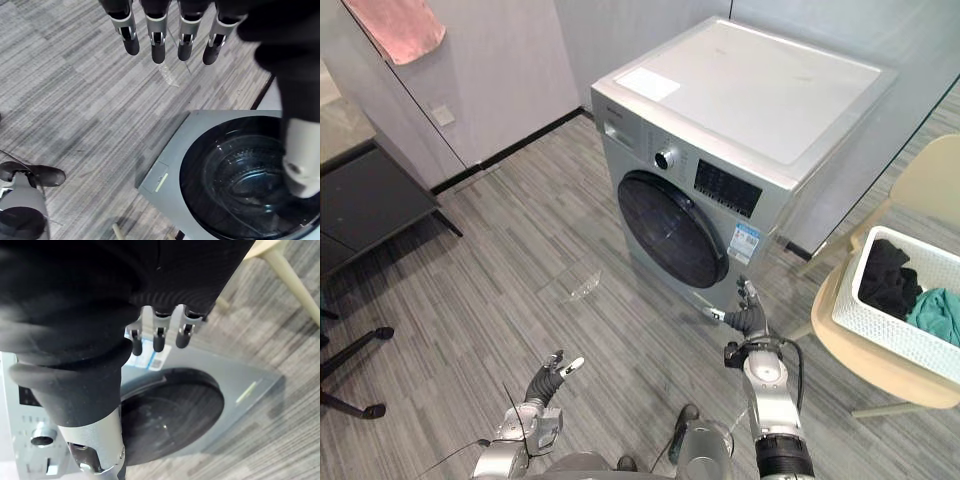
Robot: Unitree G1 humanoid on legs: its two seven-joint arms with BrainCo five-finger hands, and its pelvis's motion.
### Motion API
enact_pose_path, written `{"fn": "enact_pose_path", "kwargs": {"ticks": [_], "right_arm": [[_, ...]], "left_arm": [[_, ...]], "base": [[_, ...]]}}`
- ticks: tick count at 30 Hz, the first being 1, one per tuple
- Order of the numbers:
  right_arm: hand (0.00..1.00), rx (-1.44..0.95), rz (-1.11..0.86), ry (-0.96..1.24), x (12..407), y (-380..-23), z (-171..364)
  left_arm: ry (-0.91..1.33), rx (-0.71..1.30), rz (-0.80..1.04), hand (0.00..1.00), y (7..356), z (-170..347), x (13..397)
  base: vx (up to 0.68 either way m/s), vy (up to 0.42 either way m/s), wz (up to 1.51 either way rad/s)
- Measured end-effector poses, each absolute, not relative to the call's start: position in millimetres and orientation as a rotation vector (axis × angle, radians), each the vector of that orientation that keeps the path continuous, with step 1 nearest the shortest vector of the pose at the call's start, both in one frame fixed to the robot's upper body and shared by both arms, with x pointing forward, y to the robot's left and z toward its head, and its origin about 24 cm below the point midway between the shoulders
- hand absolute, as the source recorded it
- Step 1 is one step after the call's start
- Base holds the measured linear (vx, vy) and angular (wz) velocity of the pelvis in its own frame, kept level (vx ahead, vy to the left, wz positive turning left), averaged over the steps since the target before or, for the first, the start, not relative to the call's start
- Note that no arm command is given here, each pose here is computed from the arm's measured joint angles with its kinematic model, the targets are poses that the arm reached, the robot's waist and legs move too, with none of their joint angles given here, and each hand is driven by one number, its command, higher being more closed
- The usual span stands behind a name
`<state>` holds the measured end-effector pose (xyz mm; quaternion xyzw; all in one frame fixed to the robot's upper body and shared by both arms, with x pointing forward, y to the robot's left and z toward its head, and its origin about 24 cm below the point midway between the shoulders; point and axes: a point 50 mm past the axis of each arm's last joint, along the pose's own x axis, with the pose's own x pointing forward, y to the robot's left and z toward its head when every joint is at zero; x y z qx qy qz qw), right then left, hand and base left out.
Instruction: Pick up the laundry basket with both hands and put the clothes into the washing machine.
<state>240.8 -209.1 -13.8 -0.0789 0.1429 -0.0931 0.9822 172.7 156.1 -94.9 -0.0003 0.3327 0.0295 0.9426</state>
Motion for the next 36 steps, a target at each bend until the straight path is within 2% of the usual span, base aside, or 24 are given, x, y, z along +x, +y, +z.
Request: {"fn": "enact_pose_path", "kwargs": {"ticks": [8, 12, 18, 21, 24, 29, 33, 36], "right_arm": [[0.00, -0.145, -0.154, 0.428, 204.7, -192.4, -46.2], [0.00, -0.166, 0.043, 0.454, 200.2, -156.4, -53.9], [0.00, -0.169, 0.125, 0.465, 202.1, -139.5, -57.5], [0.00, -0.225, 0.128, 0.398, 223.0, -140.0, -44.3], [0.00, -0.298, 0.032, 0.336, 244.7, -158.5, -29.3], [0.00, -0.487, -0.224, 0.202, 278.0, -229.6, 17.1], [0.00, -0.547, -0.353, 0.125, 297.1, -257.9, 48.8], [0.00, -0.563, -0.378, 0.116, 299.6, -261.6, 54.7]], "left_arm": [[0.729, -0.017, 0.076, 0.00, 153.6, -103.5, 163.2], [0.739, -0.020, 0.091, 0.00, 153.0, -105.1, 159.2], [0.686, -0.017, 0.090, 0.00, 152.6, -96.6, 176.6], [0.696, 0.011, 0.097, 0.00, 160.8, -98.0, 172.5], [0.693, 0.035, 0.108, 0.00, 170.0, -97.1, 165.5], [0.688, 0.034, 0.042, 0.00, 154.7, -96.7, 163.7], [0.641, 0.039, 0.008, 0.00, 151.2, -88.9, 169.6], [0.624, 0.031, -0.008, 0.00, 149.5, -86.3, 172.7]], "base": [[0.20, 0.007, -0.53], [0.13, 0.193, -0.65], [0.09, 0.271, 0.10], [-0.03, 0.126, 0.03], [-0.09, 0.023, 0.01], [-0.11, 0.003, -0.02], [-0.04, 0.020, 0.01], [0.01, 0.017, 0.10]]}}
